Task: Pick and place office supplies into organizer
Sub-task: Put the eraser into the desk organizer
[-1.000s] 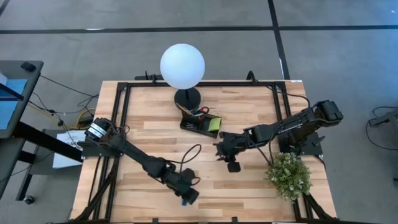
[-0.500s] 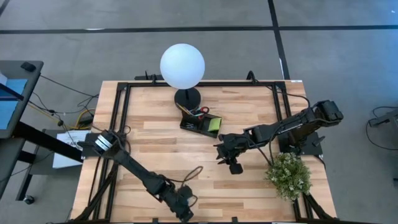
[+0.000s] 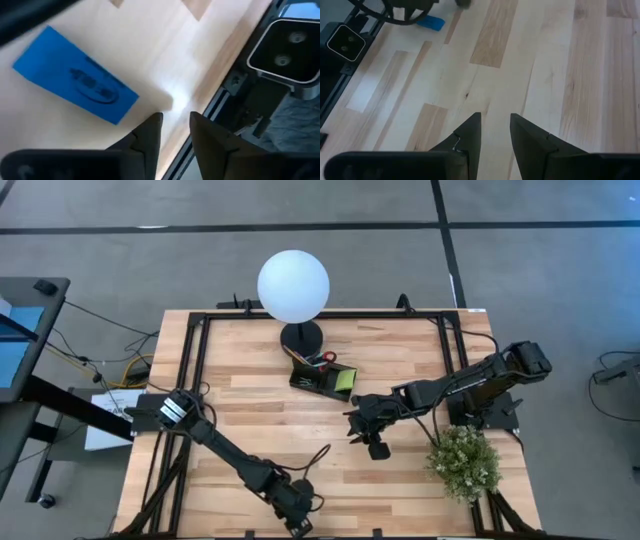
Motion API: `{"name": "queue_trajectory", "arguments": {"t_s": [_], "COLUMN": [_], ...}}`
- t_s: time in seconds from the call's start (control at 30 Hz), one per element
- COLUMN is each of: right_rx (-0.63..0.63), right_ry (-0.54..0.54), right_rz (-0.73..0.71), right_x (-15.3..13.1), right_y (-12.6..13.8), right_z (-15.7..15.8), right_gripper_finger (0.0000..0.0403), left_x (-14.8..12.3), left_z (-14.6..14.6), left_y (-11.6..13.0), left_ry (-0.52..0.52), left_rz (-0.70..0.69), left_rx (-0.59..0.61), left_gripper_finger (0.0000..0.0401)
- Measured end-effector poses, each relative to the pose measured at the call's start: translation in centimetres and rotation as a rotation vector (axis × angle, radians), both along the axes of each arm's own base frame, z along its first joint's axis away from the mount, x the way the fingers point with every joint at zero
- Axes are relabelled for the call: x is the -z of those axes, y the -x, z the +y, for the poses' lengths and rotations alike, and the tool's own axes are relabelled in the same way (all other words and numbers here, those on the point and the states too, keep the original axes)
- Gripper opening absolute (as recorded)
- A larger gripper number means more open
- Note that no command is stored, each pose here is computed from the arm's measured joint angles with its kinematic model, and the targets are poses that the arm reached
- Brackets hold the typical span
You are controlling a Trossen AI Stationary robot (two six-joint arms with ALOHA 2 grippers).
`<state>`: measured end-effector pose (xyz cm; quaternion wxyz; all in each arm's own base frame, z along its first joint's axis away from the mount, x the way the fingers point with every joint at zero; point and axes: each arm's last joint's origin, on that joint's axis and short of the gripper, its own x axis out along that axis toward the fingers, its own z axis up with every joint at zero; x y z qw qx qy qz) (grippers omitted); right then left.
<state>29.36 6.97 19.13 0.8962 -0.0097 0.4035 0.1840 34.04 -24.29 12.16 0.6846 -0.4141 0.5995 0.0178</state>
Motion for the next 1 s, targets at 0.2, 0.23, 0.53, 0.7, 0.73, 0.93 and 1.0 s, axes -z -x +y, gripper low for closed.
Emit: {"name": "queue_trajectory", "arguments": {"t_s": [0.2,0.23,0.53,0.7,0.73,0.93,1.0], "right_rx": [0.000,0.000,0.000,0.000,0.000,0.000,0.000], "right_ry": [0.000,0.000,0.001,0.002,0.002,0.003,0.003], "right_rz": [0.001,0.000,0.003,0.008,0.008,0.008,0.007], "right_x": [0.0,0.0,0.0,0.1,0.1,0.1,0.0], "right_y": [0.0,0.0,0.0,0.1,0.1,0.1,0.1], "right_z": [0.0,0.0,0.0,0.0,0.0,0.0,0.0], "right_gripper_finger": [0.0097,0.0097,0.0097,0.0097,0.0097,0.0097,0.0097], "left_x": [0.0,-0.1,-1.9,-3.2,-3.4,-5.7,-6.8], "left_z": [2.1,2.7,9.2,12.1,12.2,10.8,10.3], "left_y": [-0.9,-1.0,-1.8,-0.8,-0.6,-0.4,0.0], "left_ry": [-0.055,-0.073,-0.386,-0.522,-0.532,-0.586,-0.638], "left_rz": [-0.018,-0.014,-0.028,0.078,0.094,-0.072,-0.127], "left_rx": [0.054,0.060,0.060,0.023,0.019,-0.006,-0.038], "left_gripper_finger": [0.0063,0.0054,0.0006,0.0001,0.0002,0.0001,0.0000]}}
